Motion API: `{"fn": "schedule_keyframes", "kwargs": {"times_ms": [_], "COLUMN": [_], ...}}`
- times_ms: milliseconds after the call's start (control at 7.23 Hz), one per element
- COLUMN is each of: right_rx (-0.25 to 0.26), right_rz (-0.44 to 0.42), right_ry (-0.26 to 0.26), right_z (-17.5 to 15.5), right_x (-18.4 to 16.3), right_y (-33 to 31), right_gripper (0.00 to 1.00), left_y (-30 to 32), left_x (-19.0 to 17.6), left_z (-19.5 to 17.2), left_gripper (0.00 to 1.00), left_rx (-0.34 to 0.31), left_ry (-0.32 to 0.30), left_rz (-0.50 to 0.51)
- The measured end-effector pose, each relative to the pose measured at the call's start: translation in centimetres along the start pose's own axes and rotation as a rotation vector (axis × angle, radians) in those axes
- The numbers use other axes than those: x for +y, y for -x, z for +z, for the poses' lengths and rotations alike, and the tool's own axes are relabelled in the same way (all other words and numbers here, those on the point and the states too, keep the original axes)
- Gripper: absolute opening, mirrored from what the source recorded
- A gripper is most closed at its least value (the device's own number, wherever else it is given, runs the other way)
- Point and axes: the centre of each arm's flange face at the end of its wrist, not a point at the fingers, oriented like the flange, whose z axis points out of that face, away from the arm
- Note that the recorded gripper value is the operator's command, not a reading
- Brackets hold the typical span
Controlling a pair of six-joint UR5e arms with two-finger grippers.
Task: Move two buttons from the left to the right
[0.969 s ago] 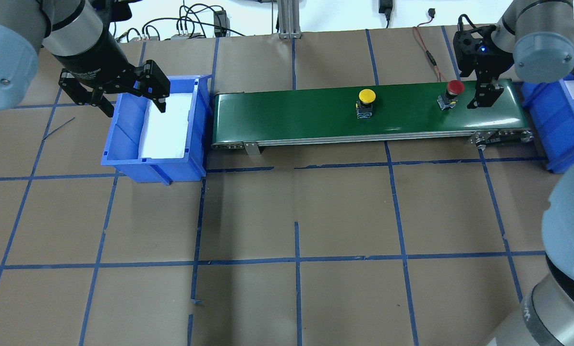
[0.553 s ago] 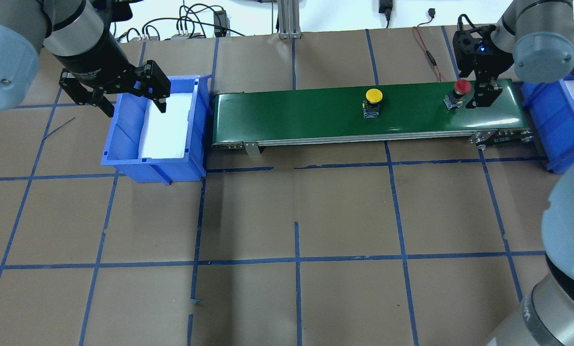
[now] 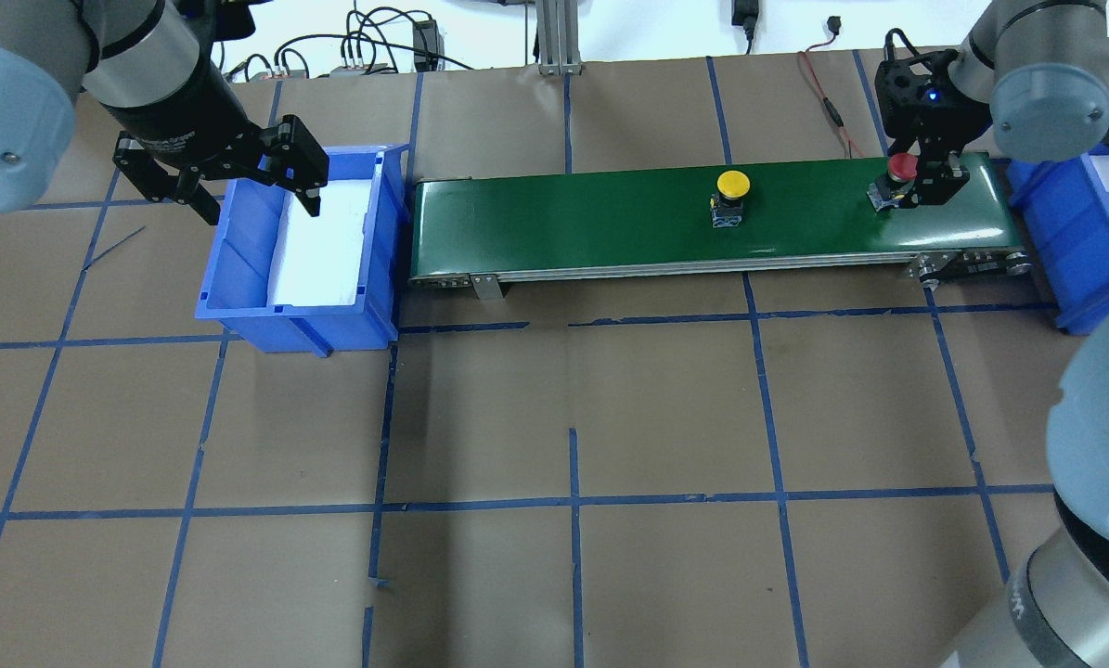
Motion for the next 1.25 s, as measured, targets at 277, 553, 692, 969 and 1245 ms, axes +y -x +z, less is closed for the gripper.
{"fn": "schedule_keyframes", "kwargs": {"times_ms": [277, 553, 692, 969, 1245], "right_rx": [0.004, 0.016, 0.035, 0.086, 0.1], "right_rz": [-0.002, -0.002, -0.001, 0.041, 0.059], "right_ry": [0.004, 0.013, 0.031, 0.071, 0.091], "right_z": [-0.1, -1.0, -2.3, -7.0, -11.2], "right_x": [0.0, 0.1, 0.4, 4.2, 12.5], "right_y": [0.0, -0.1, -0.4, -0.6, 1.4], "right_gripper": [0.12, 0.12, 0.12, 0.12, 0.11], "left_y": [0.0, 0.1, 0.2, 0.1, 0.1], "left_x": [0.0, -0.1, -0.2, -0.2, -0.2], "left_z": [0.0, -0.1, -0.1, -0.1, -0.2], "left_gripper": [1.0, 1.0, 1.0, 1.0, 1.0], "left_rx": [0.001, 0.0, 0.0, 0.001, 0.001], "left_ry": [-0.003, -0.006, -0.01, -0.013, -0.016], "left_rz": [-0.001, -0.003, -0.004, -0.001, 0.0]}}
